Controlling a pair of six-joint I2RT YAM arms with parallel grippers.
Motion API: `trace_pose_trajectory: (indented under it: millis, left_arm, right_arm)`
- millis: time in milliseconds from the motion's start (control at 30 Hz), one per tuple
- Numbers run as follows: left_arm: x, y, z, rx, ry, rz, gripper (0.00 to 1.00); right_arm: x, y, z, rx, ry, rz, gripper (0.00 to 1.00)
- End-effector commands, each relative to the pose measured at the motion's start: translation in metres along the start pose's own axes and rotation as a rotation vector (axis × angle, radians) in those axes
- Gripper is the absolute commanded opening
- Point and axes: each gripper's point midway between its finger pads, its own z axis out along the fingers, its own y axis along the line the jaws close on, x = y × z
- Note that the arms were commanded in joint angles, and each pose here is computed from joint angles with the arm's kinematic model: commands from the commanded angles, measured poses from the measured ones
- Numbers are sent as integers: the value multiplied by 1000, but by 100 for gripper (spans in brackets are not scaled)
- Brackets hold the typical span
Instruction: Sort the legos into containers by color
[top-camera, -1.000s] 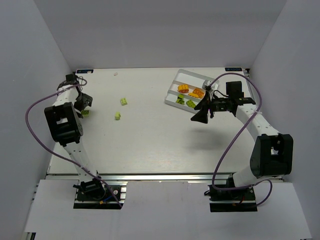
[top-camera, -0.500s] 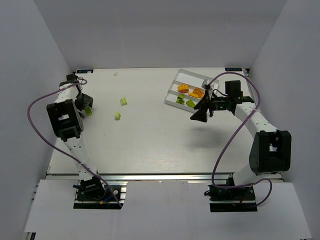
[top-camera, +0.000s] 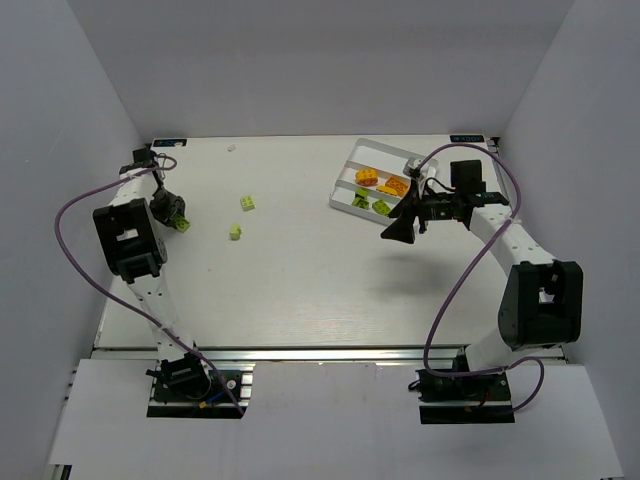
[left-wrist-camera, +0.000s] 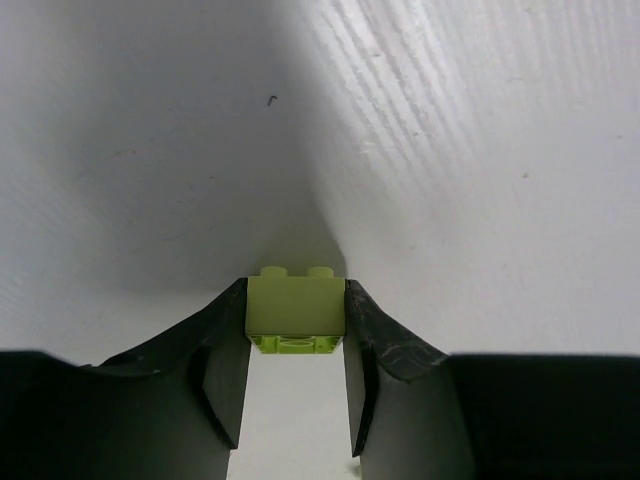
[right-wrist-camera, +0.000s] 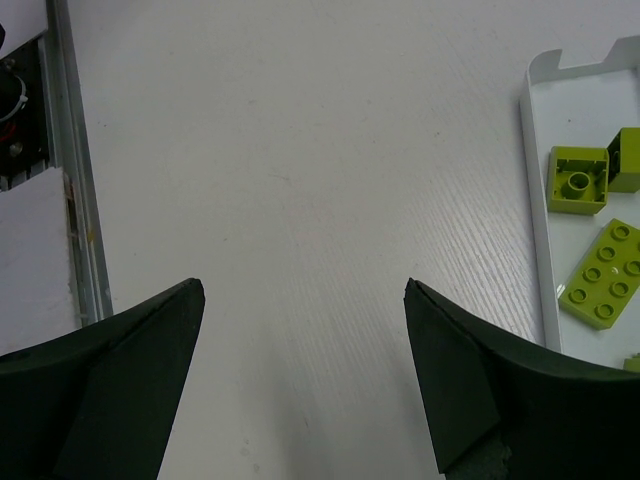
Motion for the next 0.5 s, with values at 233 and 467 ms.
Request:
trace_pose_trajectory:
  millis: [233,467]
  left_arm:
    - [63,-85,-125,599,18,151,0]
    - [167,-170,-199,913,161,336,0]
  right_arm:
    - [-24,1,-12,98,-33,4,82]
    - [-38,-47,-39,485,-83,129,0]
